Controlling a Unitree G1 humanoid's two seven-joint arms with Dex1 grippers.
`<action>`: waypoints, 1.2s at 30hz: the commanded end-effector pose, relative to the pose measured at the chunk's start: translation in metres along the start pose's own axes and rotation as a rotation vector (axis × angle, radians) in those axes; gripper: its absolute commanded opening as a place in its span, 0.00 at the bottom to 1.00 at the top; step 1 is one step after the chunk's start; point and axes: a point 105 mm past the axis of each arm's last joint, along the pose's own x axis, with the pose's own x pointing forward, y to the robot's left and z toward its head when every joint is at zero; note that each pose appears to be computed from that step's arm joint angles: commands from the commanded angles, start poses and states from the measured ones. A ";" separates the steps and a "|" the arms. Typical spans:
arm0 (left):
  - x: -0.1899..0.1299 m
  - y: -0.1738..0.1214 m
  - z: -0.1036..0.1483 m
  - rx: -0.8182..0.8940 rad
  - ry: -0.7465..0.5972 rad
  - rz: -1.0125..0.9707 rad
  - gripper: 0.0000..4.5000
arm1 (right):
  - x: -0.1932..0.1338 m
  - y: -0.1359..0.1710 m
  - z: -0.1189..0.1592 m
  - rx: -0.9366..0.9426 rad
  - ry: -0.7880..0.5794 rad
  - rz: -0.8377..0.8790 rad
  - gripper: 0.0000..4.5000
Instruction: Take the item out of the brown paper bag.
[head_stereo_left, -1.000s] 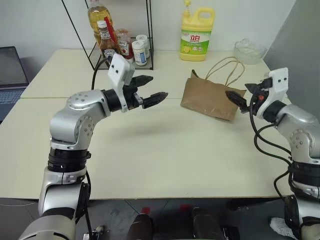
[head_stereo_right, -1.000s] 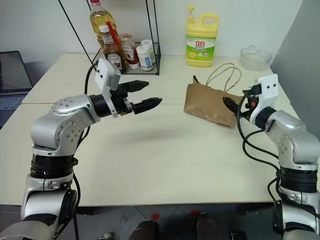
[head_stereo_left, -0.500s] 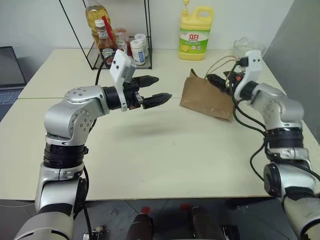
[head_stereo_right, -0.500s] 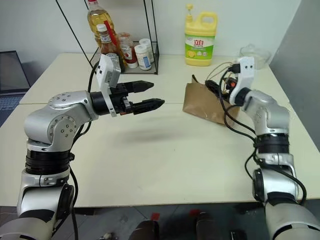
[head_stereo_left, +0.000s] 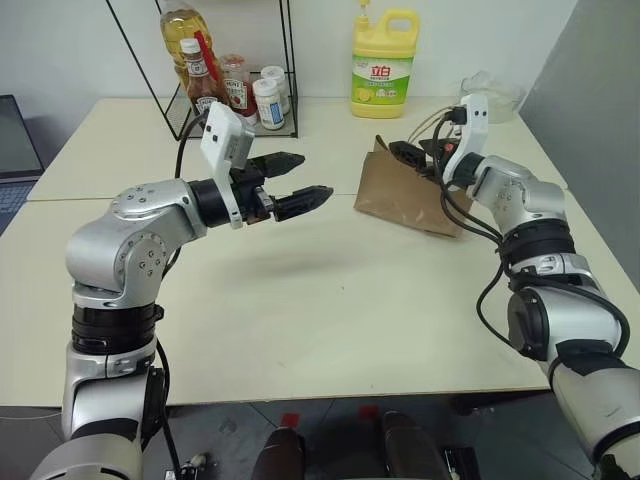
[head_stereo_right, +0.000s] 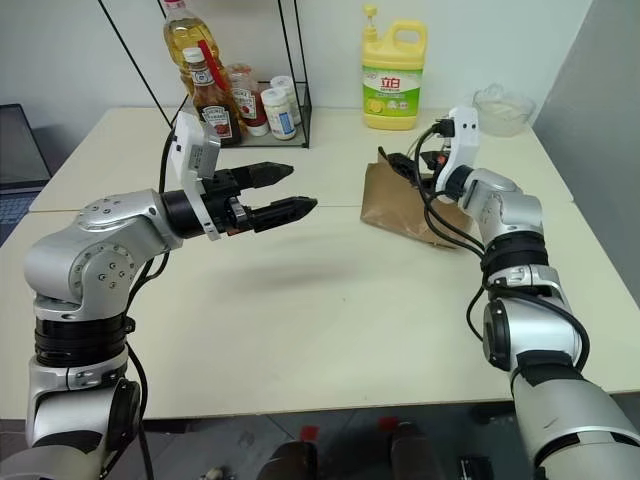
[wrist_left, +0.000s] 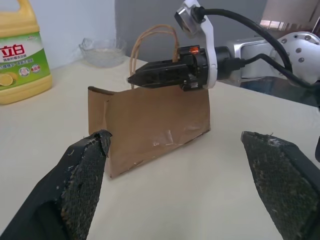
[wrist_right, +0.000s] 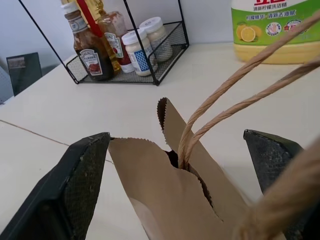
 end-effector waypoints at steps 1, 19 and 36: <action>-0.006 -0.002 0.014 0.041 -0.036 0.016 1.00 | 0.005 0.008 0.024 -0.019 -0.082 0.031 0.91; -0.008 -0.001 0.013 0.043 -0.036 0.052 1.00 | 0.011 0.014 0.031 0.010 -0.136 0.061 0.03; -0.053 -0.027 -0.027 -0.025 0.065 0.151 1.00 | 0.026 0.135 0.036 -0.122 -0.122 0.514 0.03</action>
